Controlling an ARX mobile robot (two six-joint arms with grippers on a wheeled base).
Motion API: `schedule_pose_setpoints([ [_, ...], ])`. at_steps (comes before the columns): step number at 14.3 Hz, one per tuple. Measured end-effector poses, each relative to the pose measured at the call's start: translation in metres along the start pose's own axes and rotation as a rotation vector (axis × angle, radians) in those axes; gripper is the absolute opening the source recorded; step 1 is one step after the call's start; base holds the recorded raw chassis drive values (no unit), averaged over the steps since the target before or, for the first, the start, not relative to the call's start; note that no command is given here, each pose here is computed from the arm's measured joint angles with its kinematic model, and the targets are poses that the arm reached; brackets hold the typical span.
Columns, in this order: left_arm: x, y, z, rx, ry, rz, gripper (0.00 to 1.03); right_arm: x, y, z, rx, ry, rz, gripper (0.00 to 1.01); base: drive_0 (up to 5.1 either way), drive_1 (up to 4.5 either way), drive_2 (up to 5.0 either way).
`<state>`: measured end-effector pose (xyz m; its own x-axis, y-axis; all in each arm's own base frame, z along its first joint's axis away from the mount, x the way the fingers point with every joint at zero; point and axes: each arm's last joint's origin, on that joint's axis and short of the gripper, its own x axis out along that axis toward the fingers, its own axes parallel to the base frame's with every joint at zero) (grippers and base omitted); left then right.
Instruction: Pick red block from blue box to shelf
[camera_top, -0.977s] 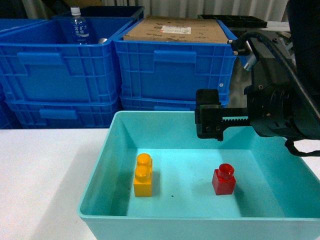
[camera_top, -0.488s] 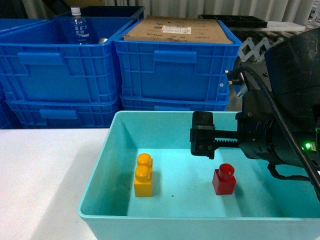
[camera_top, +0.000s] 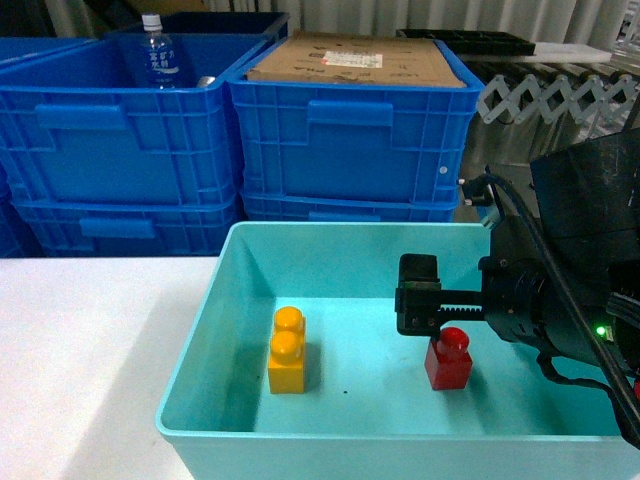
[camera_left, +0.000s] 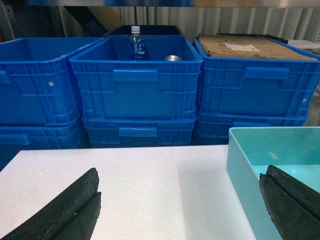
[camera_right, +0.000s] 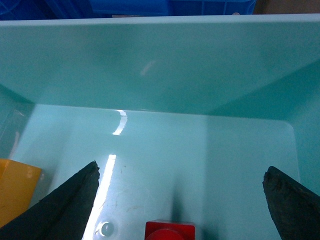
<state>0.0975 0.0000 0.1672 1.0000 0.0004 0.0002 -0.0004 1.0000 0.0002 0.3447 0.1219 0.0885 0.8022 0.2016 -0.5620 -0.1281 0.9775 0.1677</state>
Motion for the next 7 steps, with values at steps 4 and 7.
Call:
schedule_pose_setpoints([
  [4,0.000,0.000,0.000,0.000,0.000,0.000,0.98,-0.001,0.000,-0.003,0.000,0.017,0.014,0.98,0.0,0.00,0.0],
  [7,0.000,0.000,0.000,0.000,0.000,0.000,0.98,-0.003,0.014,-0.009,0.002,0.101,0.064,0.98,0.0,0.00,0.0],
])
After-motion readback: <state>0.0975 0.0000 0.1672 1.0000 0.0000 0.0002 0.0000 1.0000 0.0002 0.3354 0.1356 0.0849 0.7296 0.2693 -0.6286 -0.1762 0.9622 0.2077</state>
